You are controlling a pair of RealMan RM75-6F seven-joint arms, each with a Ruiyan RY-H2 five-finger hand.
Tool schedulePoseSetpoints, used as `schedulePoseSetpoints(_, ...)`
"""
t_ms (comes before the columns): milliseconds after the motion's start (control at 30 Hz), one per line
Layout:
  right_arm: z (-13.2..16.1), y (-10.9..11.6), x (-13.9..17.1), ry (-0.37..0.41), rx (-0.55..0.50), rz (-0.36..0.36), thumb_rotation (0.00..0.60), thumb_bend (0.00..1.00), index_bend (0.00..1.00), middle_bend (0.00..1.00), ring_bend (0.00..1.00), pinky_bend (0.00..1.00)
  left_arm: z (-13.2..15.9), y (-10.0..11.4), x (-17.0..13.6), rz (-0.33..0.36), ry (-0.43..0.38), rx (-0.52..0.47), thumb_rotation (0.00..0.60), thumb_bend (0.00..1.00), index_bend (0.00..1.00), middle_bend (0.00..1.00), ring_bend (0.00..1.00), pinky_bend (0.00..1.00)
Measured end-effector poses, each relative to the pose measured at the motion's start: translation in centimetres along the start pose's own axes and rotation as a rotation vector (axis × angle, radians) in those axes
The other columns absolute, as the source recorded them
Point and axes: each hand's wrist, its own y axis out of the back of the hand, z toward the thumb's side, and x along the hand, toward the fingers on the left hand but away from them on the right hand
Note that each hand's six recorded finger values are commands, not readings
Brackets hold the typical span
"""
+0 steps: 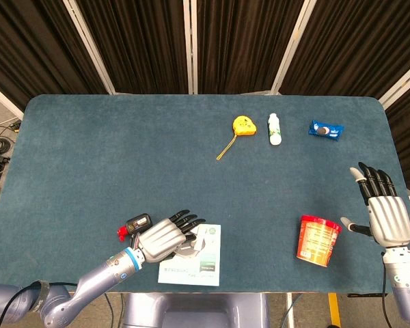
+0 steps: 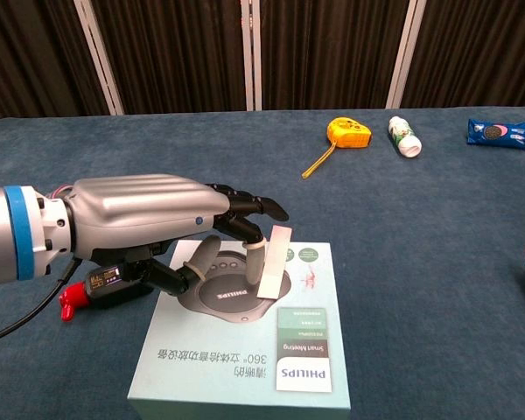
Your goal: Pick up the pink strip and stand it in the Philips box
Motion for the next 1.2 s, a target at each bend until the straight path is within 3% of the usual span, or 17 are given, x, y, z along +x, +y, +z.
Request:
schedulePoseSetpoints(267, -0.1, 0.1, 0.0, -0.003, -0.002, -0.003, 0.600, 0.00, 0.06, 0.00, 0.00, 0.00, 0.0, -0.9, 0.2, -0.022, 0.000, 0.000, 0.600, 1.00, 0.38, 0.00, 0.00, 0.00)
schedulePoseSetpoints(733, -0.3, 0.3, 0.1, -0.008, -0.006, -0.008, 0.600, 0.00, 0.06, 0.00, 0.00, 0.00, 0.7, 0.0, 0.5, 0.014, -0.023, -0.005, 0.600, 1.00, 0.38, 0.00, 0.00, 0.00)
schedulePoseSetpoints(1200, -0.4, 0.5, 0.0, -0.011, -0.011, -0.012, 0.600, 0.00, 0.06, 0.00, 0.00, 0.00, 0.9, -1.1, 0.8, -0.021, -0.021, 0.004, 0.600, 1.00, 0.38, 0.00, 0.00, 0.00)
